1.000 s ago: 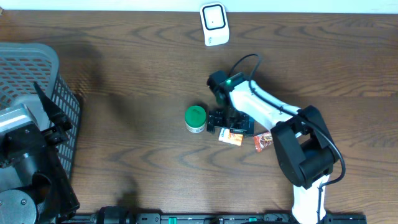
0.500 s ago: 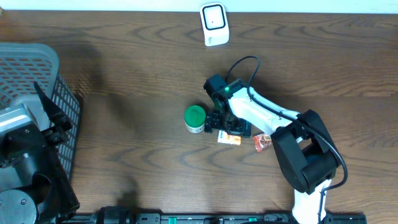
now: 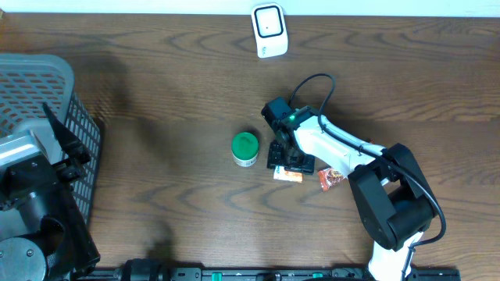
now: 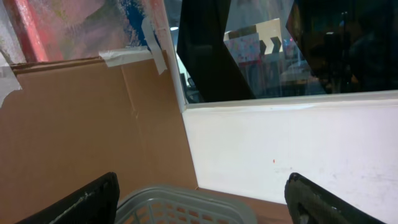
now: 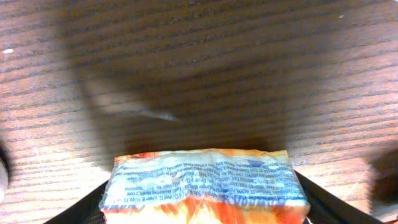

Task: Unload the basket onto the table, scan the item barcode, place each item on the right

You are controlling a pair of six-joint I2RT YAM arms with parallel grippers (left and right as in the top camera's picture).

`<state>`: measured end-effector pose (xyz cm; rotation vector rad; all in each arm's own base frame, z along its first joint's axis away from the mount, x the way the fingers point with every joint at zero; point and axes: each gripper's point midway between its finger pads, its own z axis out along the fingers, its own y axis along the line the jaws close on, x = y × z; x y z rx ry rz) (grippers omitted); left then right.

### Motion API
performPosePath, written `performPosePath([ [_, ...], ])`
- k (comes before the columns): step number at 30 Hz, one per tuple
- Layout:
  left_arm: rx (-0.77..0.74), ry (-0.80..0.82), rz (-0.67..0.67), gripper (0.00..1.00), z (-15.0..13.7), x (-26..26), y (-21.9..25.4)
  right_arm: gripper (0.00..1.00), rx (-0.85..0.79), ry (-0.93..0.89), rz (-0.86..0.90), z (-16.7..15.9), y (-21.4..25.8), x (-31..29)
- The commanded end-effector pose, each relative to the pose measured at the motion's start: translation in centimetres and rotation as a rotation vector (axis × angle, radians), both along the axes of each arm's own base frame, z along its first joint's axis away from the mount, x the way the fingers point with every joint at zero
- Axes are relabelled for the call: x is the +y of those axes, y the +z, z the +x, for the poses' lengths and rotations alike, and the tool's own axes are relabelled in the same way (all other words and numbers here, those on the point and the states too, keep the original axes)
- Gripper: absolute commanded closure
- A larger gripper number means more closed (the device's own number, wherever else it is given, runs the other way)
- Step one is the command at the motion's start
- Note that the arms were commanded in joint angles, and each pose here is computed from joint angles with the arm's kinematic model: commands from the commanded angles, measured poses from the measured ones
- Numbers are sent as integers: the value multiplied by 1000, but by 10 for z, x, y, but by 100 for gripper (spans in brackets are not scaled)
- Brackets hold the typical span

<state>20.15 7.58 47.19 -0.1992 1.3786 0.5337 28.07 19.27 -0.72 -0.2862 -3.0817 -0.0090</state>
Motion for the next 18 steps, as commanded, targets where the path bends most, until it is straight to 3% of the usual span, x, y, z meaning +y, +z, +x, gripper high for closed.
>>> performPosePath([
  [1,14,-6,10,15,2,-1,-4,35,149,12,-81,-33,-43,-24],
  [7,16,-6,10,15,2,-1,-4,37,198,48,5,-39,-40,-13],
  [18,12,-7,4,15,2,-1,-4,40,460,59,450,-63,4,18],
])
